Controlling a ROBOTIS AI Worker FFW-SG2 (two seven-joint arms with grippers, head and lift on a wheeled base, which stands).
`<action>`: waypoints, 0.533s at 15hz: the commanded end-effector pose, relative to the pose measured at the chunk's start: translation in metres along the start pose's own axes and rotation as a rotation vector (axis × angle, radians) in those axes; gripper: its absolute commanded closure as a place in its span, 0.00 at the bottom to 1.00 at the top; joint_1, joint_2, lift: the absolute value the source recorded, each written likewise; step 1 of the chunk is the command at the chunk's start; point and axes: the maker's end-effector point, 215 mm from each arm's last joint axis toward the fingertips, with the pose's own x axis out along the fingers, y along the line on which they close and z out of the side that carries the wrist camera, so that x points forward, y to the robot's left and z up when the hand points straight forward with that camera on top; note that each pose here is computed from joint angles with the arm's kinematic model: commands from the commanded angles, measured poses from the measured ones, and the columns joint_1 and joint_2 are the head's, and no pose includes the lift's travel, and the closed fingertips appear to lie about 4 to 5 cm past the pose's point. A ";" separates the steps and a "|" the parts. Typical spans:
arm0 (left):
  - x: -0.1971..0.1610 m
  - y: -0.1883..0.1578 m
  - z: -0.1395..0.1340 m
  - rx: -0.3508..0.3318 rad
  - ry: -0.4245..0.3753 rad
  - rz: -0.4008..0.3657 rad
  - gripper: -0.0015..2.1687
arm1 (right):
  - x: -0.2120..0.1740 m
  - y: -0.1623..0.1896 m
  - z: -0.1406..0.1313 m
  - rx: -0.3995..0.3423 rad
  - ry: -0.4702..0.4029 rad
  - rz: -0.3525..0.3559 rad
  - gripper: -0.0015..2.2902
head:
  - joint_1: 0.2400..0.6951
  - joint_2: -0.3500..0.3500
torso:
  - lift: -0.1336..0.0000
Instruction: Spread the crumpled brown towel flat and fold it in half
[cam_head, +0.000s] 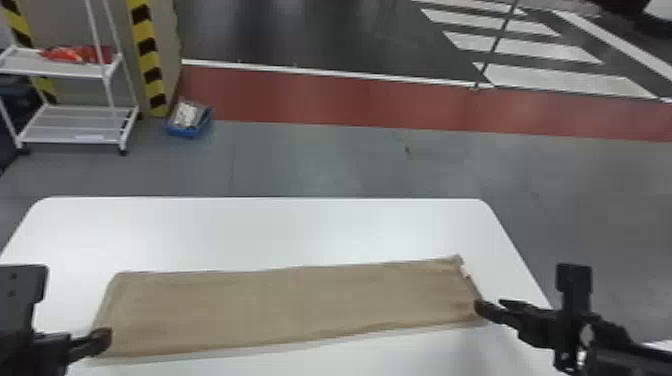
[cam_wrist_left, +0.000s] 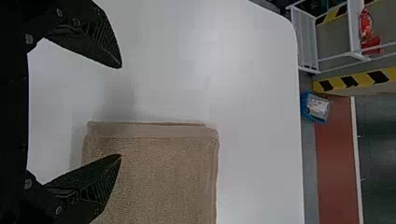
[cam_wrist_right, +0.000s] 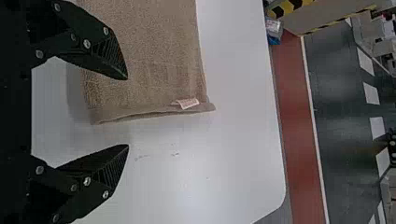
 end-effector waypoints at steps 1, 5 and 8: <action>0.000 0.009 0.024 -0.016 -0.042 -0.009 0.01 | -0.004 -0.005 0.017 0.025 -0.024 -0.006 0.02 | 1.00 0.21 | 1.00; 0.016 0.005 0.062 0.004 -0.047 -0.021 0.01 | 0.009 -0.005 0.072 -0.025 -0.044 0.010 0.02 | 1.00 0.23 | 1.00; 0.035 -0.012 0.068 0.031 -0.003 -0.046 0.01 | 0.030 -0.009 0.100 -0.178 0.008 0.020 0.02 | 1.00 0.24 | 1.00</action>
